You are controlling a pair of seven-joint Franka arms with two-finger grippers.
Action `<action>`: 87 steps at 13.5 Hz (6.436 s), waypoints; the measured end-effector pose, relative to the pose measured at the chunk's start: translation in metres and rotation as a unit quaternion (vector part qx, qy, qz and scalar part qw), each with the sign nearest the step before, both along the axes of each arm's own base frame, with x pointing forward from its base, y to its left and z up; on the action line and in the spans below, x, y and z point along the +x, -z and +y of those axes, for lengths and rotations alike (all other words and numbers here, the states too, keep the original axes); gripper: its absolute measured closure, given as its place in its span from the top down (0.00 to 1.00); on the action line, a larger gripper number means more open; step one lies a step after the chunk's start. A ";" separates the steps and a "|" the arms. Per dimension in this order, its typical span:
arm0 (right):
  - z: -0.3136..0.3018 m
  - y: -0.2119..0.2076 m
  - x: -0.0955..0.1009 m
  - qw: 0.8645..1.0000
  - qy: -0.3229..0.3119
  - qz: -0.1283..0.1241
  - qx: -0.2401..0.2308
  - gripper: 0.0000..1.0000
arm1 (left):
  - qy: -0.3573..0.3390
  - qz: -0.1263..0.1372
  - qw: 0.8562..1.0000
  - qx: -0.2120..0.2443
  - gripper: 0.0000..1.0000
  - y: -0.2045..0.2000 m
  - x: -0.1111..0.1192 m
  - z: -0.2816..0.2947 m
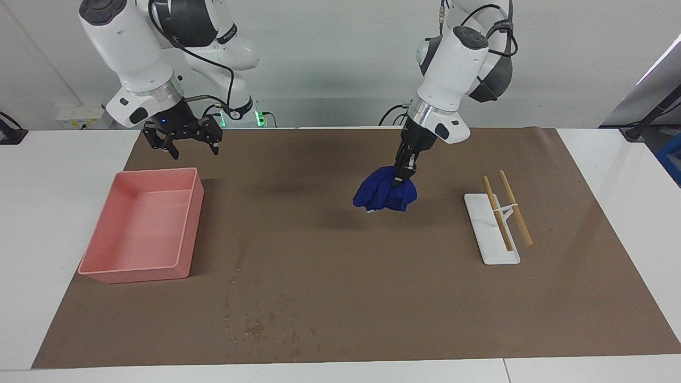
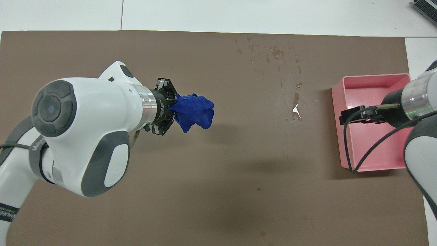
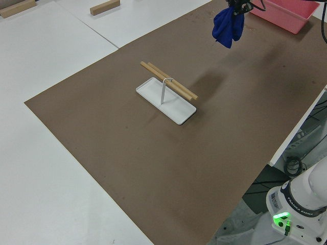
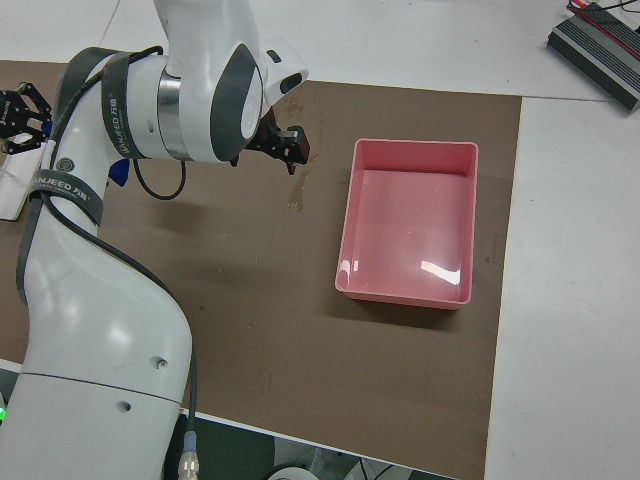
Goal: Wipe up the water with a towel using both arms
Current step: 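Lift the towel toward the center while the right gripper reaches toward it, then grasp the blue towel with the right gripper beside the left gripper, then open the left gripper and pull the towel away with the right gripper, then lower the towel beside the pink box while the left gripper returns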
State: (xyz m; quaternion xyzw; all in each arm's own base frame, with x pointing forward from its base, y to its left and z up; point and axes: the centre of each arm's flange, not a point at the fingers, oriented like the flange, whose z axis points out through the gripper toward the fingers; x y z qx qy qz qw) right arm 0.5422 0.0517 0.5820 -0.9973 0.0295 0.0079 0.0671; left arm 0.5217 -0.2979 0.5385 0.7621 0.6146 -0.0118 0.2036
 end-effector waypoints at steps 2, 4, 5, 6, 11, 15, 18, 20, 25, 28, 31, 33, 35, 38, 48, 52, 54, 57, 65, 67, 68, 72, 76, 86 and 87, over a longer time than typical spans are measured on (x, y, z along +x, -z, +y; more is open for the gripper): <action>0.020 0.002 0.001 0.995 0.084 0.012 0.051 1.00 | -0.034 -0.009 0.999 -0.023 0.19 -0.004 -0.001 -0.009; 0.042 0.007 0.005 0.980 0.170 0.026 0.104 1.00 | -0.063 -0.014 0.997 -0.046 0.19 -0.009 -0.006 -0.023; 0.054 0.011 0.007 0.967 0.214 0.038 0.131 1.00 | -0.072 -0.016 0.996 -0.056 0.19 -0.011 -0.010 -0.032; 0.065 0.015 0.010 0.949 0.266 0.054 0.161 1.00 | -0.081 -0.018 0.994 -0.066 0.19 -0.013 -0.014 -0.040; 0.122 0.029 0.019 0.831 0.471 0.115 0.273 1.00 | -0.096 -0.031 0.990 -0.101 0.19 -0.022 -0.029 -0.068; 0.139 0.051 0.034 0.735 0.568 0.146 0.341 1.00 | -0.094 -0.034 0.988 -0.114 0.19 -0.024 -0.040 -0.085; 0.175 0.079 0.036 0.717 0.586 0.153 0.345 1.00 | -0.088 -0.039 0.988 -0.122 0.19 -0.026 -0.047 -0.096; 0.201 0.091 0.029 0.722 0.583 0.159 0.338 1.00 | -0.093 -0.043 0.986 -0.129 0.19 -0.028 -0.047 -0.097; 0.203 0.102 0.026 0.721 0.586 0.166 0.330 1.00 | -0.090 -0.041 0.987 -0.130 0.19 -0.025 -0.051 -0.102; 0.210 0.103 0.023 0.723 0.584 0.168 0.329 1.00 | -0.091 -0.041 0.987 -0.129 0.19 -0.024 -0.050 -0.101; 0.212 0.103 0.022 0.739 0.566 0.158 0.331 0.65 | -0.094 -0.046 0.986 -0.133 0.19 -0.023 -0.048 -0.099; 0.212 0.104 0.022 0.756 0.544 0.144 0.333 0.43 | -0.095 -0.048 0.985 -0.134 0.19 -0.023 -0.048 -0.099; 0.211 0.104 0.022 0.783 0.509 0.122 0.336 0.20 | -0.095 -0.048 0.985 -0.134 0.19 -0.022 -0.048 -0.099; 0.209 0.107 0.022 0.810 0.469 0.102 0.336 0.04 | -0.092 -0.048 0.985 -0.135 0.19 -0.022 -0.051 -0.102; 0.166 0.133 0.015 0.978 0.131 0.034 0.160 0.00 | -0.033 -0.064 0.992 -0.106 0.93 -0.014 -0.054 -0.104; 0.126 0.160 0.019 0.996 -0.060 -0.003 0.060 0.00 | 0.063 -0.078 0.995 -0.028 1.00 -0.003 -0.022 -0.055; 0.109 0.171 0.023 0.989 -0.145 -0.013 0.015 0.00 | 0.126 -0.083 0.988 0.016 1.00 0.003 -0.001 -0.016; 0.095 0.183 0.028 0.964 -0.259 -0.028 -0.055 0.00 | 0.241 -0.084 0.964 0.073 1.00 0.003 0.023 0.044; 0.067 0.211 0.064 0.877 -0.439 -0.113 -0.158 0.00 | 0.561 -0.014 0.797 0.225 1.00 -0.039 0.031 0.138; 0.060 0.222 0.072 0.877 -0.433 -0.131 -0.159 0.00 | 0.612 0.000 0.761 0.218 1.00 -0.053 0.032 0.172; 0.058 0.229 0.075 0.878 -0.433 -0.133 -0.159 0.00 | 0.636 0.007 0.742 0.211 1.00 -0.058 0.032 0.188; 0.052 0.256 0.083 0.887 -0.418 -0.135 -0.145 0.00 | 0.676 0.020 0.710 0.194 1.00 -0.058 0.026 0.195; 0.054 0.277 0.101 0.899 -0.392 -0.154 -0.123 0.00 | 0.675 0.029 0.713 0.189 1.00 -0.054 0.025 0.200; 0.063 0.320 0.140 0.902 -0.368 -0.193 -0.115 0.00 | 0.656 0.010 0.734 0.175 1.00 -0.070 0.017 0.221; 0.063 0.320 0.140 0.905 -0.365 -0.187 -0.114 0.00 | 0.656 0.009 0.734 0.176 1.00 -0.071 0.016 0.221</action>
